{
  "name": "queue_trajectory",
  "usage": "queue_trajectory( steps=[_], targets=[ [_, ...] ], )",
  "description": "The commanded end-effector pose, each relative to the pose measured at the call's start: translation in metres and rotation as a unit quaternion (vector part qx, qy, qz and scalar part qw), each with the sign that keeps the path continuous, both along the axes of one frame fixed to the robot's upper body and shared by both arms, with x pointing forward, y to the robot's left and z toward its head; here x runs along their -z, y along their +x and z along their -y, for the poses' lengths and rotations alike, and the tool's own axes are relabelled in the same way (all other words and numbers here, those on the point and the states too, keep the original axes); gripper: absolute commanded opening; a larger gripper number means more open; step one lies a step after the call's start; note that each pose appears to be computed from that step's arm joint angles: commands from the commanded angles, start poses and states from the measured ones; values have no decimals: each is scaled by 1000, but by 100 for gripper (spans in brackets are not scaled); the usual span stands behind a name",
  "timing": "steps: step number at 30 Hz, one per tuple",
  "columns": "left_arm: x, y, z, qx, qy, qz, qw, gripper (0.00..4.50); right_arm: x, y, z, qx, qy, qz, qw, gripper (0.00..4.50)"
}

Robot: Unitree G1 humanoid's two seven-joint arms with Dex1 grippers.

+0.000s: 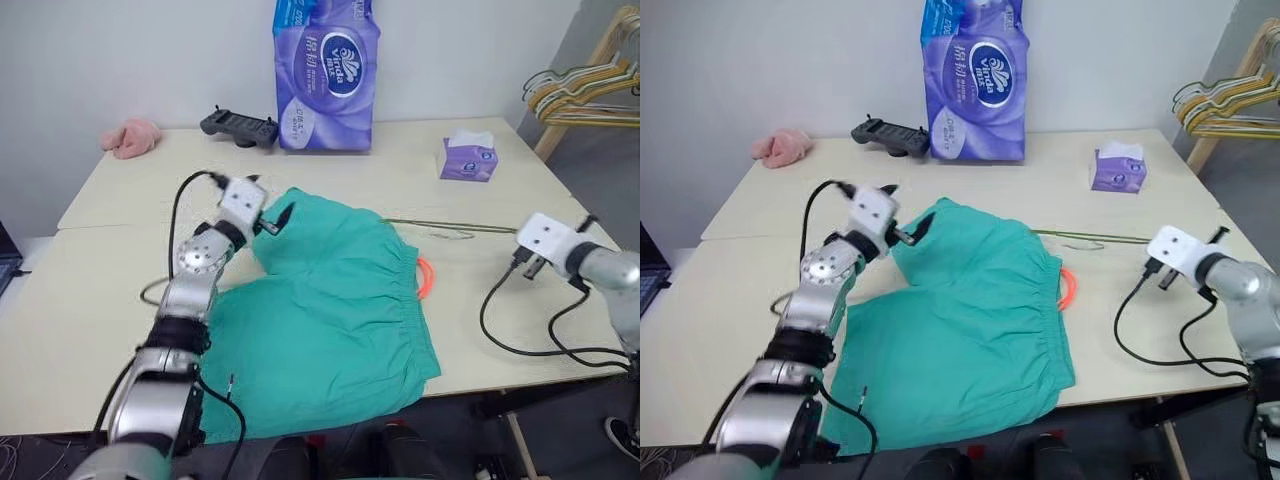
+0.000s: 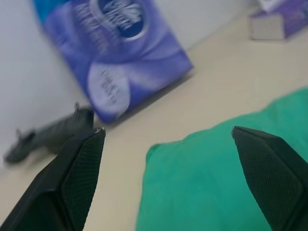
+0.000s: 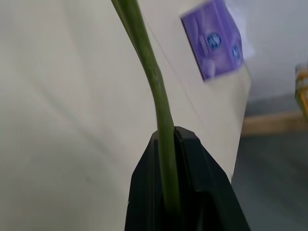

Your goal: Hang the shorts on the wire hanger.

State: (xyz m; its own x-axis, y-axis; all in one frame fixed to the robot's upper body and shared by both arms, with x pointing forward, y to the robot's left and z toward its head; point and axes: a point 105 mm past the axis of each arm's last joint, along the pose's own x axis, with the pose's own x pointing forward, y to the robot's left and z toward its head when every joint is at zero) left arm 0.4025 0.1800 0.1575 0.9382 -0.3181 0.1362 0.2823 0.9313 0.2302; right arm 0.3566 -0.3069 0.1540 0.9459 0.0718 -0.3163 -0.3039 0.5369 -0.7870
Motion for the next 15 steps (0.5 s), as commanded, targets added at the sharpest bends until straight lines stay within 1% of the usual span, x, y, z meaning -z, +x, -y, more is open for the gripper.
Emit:
queue_trajectory(
  steps=[1,3,5,7,8,11,14,15],
  targets=[
    [-3,-23,14,9,-85,-8,996,446,-20,-9,-7,58,149,44,986,0],
    [4,-36,28,20,-105,-25,994,446,-2,-20,-30,69,260,4,963,0],
    [6,-46,39,29,-112,-32,993,446,9,-31,-51,78,345,-26,935,0],
    [8,-52,45,26,-100,-35,994,446,22,-42,-75,90,419,-48,902,0],
    [10,-54,45,19,-97,-37,994,446,27,-47,-85,93,437,-56,893,0],
    [11,-55,41,-4,-98,-40,994,446,35,-56,-102,91,454,-73,884,0],
    [11,-59,53,37,-77,-41,996,446,40,-66,-102,90,443,-100,886,0],
    [10,-62,59,65,-66,-41,995,446,41,-69,-98,88,438,-112,888,0]
  ],
)
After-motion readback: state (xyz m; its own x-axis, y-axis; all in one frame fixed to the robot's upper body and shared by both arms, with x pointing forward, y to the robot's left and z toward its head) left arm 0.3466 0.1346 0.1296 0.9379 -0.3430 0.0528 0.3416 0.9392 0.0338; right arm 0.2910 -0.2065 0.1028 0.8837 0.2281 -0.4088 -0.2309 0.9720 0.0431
